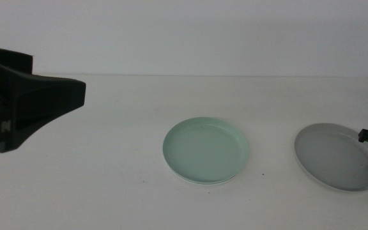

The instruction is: Stack the three bowls on top of each other.

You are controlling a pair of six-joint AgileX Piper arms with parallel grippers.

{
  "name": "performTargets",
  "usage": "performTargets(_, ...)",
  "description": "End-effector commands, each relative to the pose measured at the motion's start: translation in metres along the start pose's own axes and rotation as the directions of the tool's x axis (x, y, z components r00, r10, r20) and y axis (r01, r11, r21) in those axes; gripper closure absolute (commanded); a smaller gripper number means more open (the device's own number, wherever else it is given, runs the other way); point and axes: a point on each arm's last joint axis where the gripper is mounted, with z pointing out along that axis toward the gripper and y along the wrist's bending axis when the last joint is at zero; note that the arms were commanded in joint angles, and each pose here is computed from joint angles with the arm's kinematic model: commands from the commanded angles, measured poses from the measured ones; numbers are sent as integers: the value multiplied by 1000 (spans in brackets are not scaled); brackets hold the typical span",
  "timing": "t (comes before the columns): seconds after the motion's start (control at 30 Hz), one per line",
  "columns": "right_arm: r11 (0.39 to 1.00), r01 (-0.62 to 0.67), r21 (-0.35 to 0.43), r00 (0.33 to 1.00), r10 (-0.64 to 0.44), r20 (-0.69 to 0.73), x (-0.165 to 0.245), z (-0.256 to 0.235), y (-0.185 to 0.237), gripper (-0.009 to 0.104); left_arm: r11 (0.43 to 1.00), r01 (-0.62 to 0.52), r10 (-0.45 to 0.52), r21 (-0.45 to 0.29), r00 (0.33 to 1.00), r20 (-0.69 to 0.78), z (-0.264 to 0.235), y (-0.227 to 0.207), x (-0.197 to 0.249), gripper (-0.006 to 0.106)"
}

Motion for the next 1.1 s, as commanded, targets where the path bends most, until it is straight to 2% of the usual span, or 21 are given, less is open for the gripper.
performTargets(0.0, 1000, 16, 16, 1000, -16, 0, -2, 4, -4, 97, 1000, 16, -16, 0, 1000, 13, 0, 0, 0, 7)
performTargets(0.1, 1000, -3, 16, 999, 2, 46, -1, -14, -3, 96, 1000, 16, -16, 0, 1000, 13, 0, 0, 0, 7)
performTargets(0.2, 999, -16, -33, 994, 19, 107, -1, -48, 17, 96, 1000, 16, -16, 0, 1000, 13, 0, 0, 0, 7)
performTargets(0.33, 987, 145, -71, 969, -127, 211, -11, -94, 83, 96, 1000, 16, -16, 0, 1000, 13, 0, 0, 0, 7)
performTargets(0.47, 953, 275, -126, 937, -237, 257, -2, -113, 153, 96, 1000, 16, -16, 0, 1000, 13, 0, 0, 0, 7)
performTargets(0.6, 912, 368, -180, 918, -325, 229, 16, -107, 201, 96, 1000, 16, -16, 0, 1000, 13, 0, 0, 0, 7)
performTargets(0.73, 883, 430, -190, 898, -396, 190, 33, -89, 231, 96, 1000, 16, -16, 0, 1000, 13, 0, 0, 0, 7)
performTargets(0.87, 870, 454, -191, 889, -430, 154, 42, -72, 247, 96, 1000, 16, -16, 0, 1000, 13, 0, 0, 0, 7)
performTargets(1.07, 871, 439, -220, 899, -427, 101, 45, -53, 255, 96, 1000, 16, -16, 0, 1000, 13, 0, 0, 0, 7)
